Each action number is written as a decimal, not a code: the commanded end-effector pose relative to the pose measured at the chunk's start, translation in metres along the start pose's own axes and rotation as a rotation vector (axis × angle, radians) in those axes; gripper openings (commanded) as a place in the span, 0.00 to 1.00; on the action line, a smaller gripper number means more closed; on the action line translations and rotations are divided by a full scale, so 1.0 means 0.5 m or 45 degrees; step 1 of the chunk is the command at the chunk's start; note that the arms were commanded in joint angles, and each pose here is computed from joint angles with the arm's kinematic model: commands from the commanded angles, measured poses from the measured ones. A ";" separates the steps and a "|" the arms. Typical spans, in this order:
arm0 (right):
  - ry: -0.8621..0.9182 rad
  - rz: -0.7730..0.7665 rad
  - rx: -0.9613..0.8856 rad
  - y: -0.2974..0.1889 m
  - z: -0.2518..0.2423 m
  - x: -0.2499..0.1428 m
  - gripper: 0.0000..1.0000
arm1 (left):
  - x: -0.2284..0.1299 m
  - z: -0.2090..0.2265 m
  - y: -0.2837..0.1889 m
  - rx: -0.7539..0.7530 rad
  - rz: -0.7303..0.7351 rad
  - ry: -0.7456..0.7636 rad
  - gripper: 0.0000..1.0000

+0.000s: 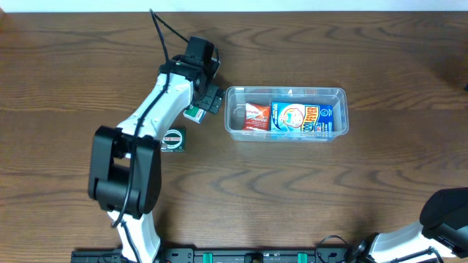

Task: Pack container
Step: 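Lower the left gripper and grasp the white-green box, then lift the white-green box and carry it right over the container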

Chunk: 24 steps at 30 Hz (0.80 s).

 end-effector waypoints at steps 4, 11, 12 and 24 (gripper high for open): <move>0.005 -0.016 -0.006 -0.008 -0.009 0.004 0.99 | 0.000 -0.007 0.037 -0.030 0.016 0.018 1.00; 0.005 -0.016 -0.006 -0.008 -0.009 0.004 0.99 | 0.007 -0.022 0.047 -0.100 -0.009 0.057 0.93; 0.005 -0.016 -0.006 -0.008 -0.009 0.004 0.99 | 0.007 -0.022 0.047 -0.100 -0.009 0.056 0.93; 0.005 -0.016 -0.006 -0.008 -0.009 0.004 0.99 | -0.007 -0.027 0.079 -0.110 0.041 0.058 0.77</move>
Point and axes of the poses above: each gripper's point midway between its finger pads, its own y axis out along the fingers, its own z axis along the line the jaws close on, x = y × z, the point moved 4 cm from there along -y, back along the fingers, and after that the axes turned 5 degrees about y, right-handed, at the moved point
